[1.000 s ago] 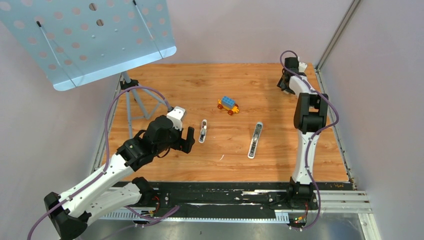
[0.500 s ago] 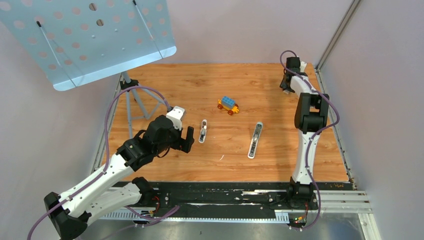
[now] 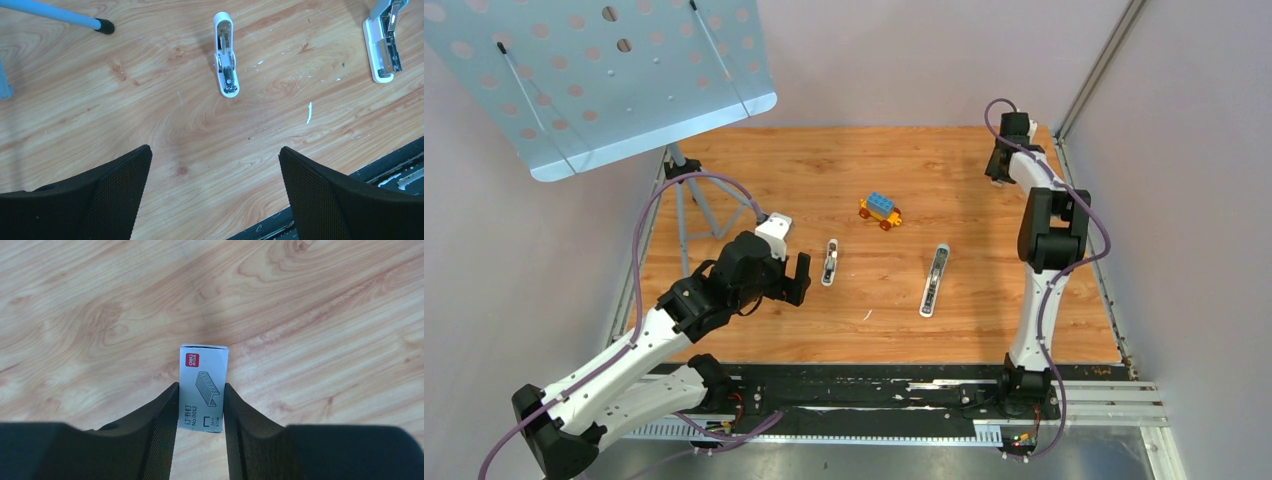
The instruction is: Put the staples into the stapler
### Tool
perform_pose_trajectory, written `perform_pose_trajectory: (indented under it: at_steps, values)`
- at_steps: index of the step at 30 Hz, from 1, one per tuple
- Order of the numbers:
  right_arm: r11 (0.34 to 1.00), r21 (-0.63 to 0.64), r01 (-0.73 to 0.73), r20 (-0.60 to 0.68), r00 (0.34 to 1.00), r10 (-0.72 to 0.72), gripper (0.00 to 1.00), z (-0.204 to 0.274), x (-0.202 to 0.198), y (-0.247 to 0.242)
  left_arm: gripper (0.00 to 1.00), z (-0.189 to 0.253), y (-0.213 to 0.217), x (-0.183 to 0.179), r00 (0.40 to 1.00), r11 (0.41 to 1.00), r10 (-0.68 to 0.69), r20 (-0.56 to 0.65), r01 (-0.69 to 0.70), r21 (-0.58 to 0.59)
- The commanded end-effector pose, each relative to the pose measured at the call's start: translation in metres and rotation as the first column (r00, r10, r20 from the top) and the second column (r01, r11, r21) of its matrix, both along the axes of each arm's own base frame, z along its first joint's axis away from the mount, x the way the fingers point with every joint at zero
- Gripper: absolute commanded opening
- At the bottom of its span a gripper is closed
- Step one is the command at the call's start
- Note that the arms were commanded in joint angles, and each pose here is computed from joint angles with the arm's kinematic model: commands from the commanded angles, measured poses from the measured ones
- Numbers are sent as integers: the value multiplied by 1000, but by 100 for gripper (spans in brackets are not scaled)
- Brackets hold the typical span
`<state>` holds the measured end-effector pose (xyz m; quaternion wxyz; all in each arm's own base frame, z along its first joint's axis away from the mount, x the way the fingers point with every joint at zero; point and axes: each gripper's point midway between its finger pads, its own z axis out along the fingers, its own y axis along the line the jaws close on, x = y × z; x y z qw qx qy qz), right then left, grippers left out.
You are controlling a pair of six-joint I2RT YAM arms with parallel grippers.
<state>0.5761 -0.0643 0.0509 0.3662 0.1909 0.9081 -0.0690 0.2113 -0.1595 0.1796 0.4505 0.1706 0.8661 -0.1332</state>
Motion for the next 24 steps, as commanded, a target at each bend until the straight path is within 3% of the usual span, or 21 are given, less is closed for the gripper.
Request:
perform_pose_trajectory:
  at_steps: [1, 9, 13, 24]
  values:
    - [999, 14, -40, 81, 996, 39, 38, 51, -7, 0, 100, 11, 0, 2, 1000, 999, 25, 17, -25, -41]
    - [985, 76, -152, 129, 982, 141, 37, 96, -50, 39, 100, 3, -7, -10, 995, 981, 76, -71, -87, -172]
    - [972, 60, -226, 151, 965, 215, 37, 118, -81, 62, 100, 0, -27, -28, 987, 958, -5, -159, -41, -283]
    - [820, 11, -573, 243, 797, 553, 37, 164, -189, 180, 100, -11, -17, -33, 956, 937, 32, -293, -131, -325]
